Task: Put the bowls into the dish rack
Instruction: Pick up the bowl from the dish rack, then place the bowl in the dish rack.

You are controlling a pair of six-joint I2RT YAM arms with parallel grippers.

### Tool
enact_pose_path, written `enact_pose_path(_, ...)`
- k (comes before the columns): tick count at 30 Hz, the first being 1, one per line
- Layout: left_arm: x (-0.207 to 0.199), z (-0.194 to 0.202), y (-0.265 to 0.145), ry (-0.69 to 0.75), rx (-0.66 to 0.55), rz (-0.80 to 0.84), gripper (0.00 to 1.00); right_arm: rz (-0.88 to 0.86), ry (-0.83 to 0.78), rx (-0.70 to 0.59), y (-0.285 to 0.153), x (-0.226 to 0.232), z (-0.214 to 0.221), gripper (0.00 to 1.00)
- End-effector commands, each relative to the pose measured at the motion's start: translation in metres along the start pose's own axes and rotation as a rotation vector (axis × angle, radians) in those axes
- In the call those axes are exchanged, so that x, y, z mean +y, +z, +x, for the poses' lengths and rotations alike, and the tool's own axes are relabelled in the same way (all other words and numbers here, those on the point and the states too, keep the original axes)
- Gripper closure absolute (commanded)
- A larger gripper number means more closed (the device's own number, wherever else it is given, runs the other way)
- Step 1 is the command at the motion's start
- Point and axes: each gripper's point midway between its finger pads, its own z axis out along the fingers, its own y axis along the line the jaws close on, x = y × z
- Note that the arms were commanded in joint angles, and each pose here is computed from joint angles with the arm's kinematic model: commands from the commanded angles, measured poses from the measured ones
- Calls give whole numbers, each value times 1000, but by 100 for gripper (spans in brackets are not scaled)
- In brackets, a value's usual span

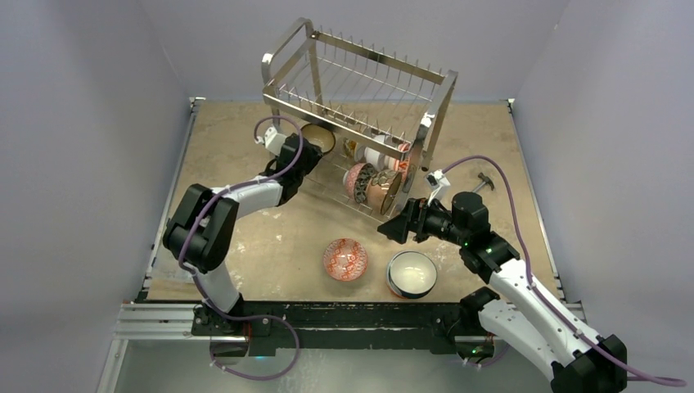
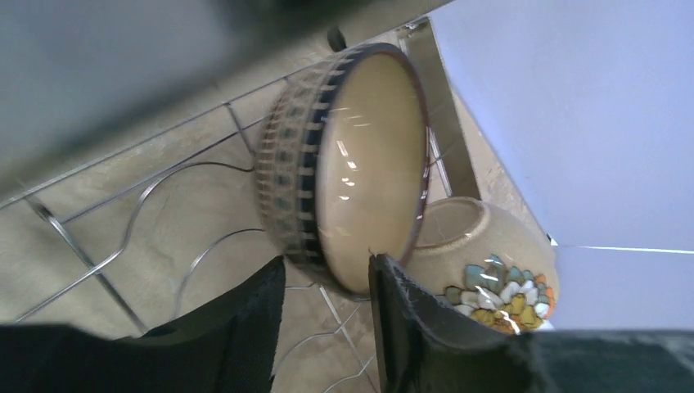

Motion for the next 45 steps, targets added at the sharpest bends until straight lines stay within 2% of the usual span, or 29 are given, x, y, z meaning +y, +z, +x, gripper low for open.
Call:
enact_pose_path(1,11,-2,16,-138,18,-9,66,-3,-32,-22,-1,4,-9,9)
enact_pose_path(9,15,-1,7,-115,23,20,100,-8,-33,-25,-1,6,-11,9)
enact_pose_path(13,3,-12,-13,-86,15,86,100,-18,-35,-27,-2,9,-12,9)
enact_pose_path(17,-9,-24,-50,-41,3,159,100,-39,-35,-29,-2,13,-13,9)
enact_pose_path(22,-14,-18,-102,61,26,249,100,-77,-39,-41,1,18,-16,7)
enact_pose_path(29,-4,21,-166,229,106,294,100,-117,-34,-43,5,23,-16,4)
enact_pose_path(35,-20,58,-212,336,187,349,100,-150,-20,-22,8,23,-9,3)
enact_pose_path(42,-45,120,-260,494,295,425,100,-158,-10,-2,14,20,-4,4)
enact_pose_path(45,-52,130,-271,487,302,439,100,-153,-3,13,15,17,0,5)
